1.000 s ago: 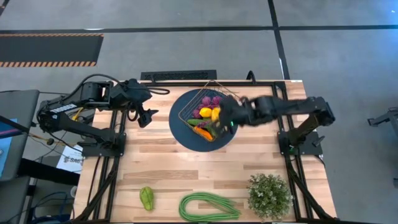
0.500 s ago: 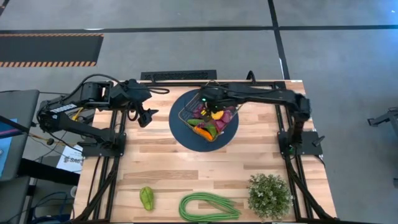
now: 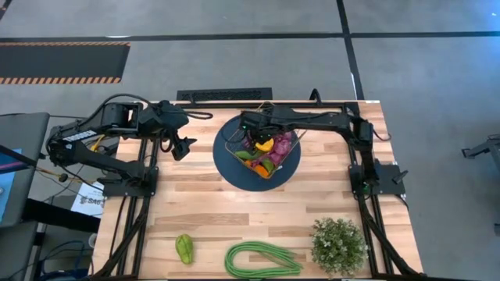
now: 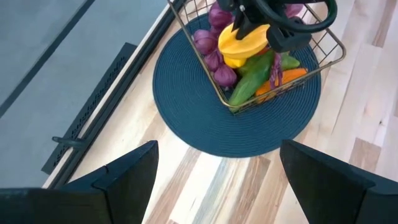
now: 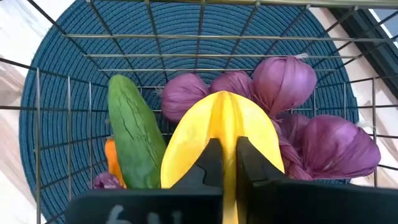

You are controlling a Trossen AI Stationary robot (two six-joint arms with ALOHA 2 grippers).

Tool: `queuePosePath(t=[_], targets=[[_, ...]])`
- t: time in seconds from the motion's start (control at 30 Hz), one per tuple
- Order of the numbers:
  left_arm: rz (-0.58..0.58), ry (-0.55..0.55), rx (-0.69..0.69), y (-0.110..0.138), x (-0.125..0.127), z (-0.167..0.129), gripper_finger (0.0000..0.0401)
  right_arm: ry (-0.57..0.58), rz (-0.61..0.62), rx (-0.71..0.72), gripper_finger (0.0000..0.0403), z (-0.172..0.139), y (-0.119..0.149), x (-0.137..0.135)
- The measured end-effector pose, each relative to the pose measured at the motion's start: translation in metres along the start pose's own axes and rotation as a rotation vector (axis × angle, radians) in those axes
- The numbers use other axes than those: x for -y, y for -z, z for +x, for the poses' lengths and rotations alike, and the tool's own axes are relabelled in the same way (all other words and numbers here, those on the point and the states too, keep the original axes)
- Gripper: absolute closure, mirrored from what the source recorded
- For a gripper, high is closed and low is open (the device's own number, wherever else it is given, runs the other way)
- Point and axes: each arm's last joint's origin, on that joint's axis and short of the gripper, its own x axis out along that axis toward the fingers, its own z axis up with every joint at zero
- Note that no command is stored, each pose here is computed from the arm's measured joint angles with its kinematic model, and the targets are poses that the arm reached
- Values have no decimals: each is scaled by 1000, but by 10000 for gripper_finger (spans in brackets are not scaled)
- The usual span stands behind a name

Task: Build produce basket
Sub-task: Put the star fruit into the wire basket, then put the string beans into the wire basket

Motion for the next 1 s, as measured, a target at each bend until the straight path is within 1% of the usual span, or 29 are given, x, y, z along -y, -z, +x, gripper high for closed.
queuePosePath(t=[0.07,0.27,0.47,0.6,0.67,0.77,0.83,0.9,1.0], targets=[[0,0,0,0,0,0,79,-8,2,1,368,-4,0,1],[0,0,0,0,0,0,79,-10,-2,33,289,-21,4,1],[1,-1,1,0,0,0,79,-35,-6,83,212,-56,9,4],[6,-1,0,0,0,0,79,-63,-3,122,173,-76,12,6],[7,-1,0,0,0,0,79,-114,11,134,160,-89,15,6],[8,-1,0,0,0,0,79,-238,6,129,154,-109,24,-1],[8,-1,-1,0,0,0,79,-325,-11,122,154,-123,32,-10],[8,-1,-1,0,0,0,79,-389,-39,113,154,-136,43,-21],[10,-1,-1,0,0,0,79,-445,-103,105,154,-153,63,-42]])
